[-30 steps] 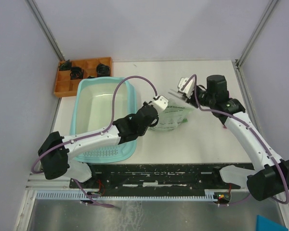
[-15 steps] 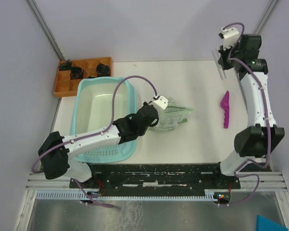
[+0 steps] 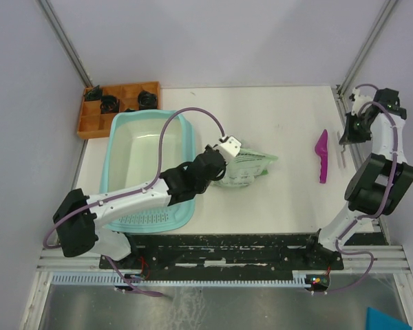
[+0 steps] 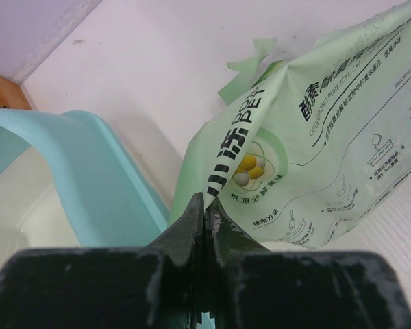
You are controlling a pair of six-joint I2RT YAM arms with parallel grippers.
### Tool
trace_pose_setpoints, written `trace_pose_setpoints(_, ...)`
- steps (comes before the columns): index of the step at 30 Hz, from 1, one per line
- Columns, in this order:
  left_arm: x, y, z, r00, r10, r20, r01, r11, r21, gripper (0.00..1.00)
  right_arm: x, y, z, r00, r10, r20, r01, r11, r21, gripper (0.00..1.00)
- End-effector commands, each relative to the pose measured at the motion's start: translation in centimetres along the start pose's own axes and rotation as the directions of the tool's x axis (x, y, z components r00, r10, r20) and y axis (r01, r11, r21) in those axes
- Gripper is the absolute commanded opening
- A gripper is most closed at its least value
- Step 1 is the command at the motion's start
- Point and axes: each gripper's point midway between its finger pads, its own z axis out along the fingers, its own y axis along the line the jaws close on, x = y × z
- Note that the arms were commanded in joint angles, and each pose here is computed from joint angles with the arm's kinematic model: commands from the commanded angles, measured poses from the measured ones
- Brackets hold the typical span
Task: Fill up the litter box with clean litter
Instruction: Place the clamp at the center of the board.
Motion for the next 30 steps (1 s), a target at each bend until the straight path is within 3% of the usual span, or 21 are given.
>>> trace_pose_setpoints(1,-2.8,-1.2,-0.9,0.995,-0.066,0.079,0.059,0.994,0.094,0.03,1.9,-0.7,1.3,0.996,-0.086,0.002,0.086,0.994,0.069,0.02)
trace_pose_setpoints(5,-2.4,-1.1,-0.9,0.996,-0.052,0.071,0.046,0.995,0.092,0.03,4.8,-1.6,3.9,0.997,-0.032,-0.066,0.033,0.999,0.015,0.01)
trace_pose_setpoints(10,-2.0,-1.2,-0.8,0.998,-0.038,0.056,0.033,0.995,0.090,0.03,5.8,-2.3,4.5,0.998,0.008,-0.067,-0.008,1.000,-0.007,0.02)
trace_pose_setpoints(19,-1.6,-1.6,-0.1,0.999,-0.024,0.038,0.020,0.996,0.089,0.03,7.0,-3.8,5.1,0.997,-0.026,-0.079,0.031,0.998,0.062,0.02)
trace_pose_setpoints(30,-1.7,-2.0,0.3,0.999,-0.022,0.027,0.019,0.995,0.095,0.03,8.9,-2.1,6.4,0.993,-0.054,-0.108,0.050,0.998,-0.040,0.02)
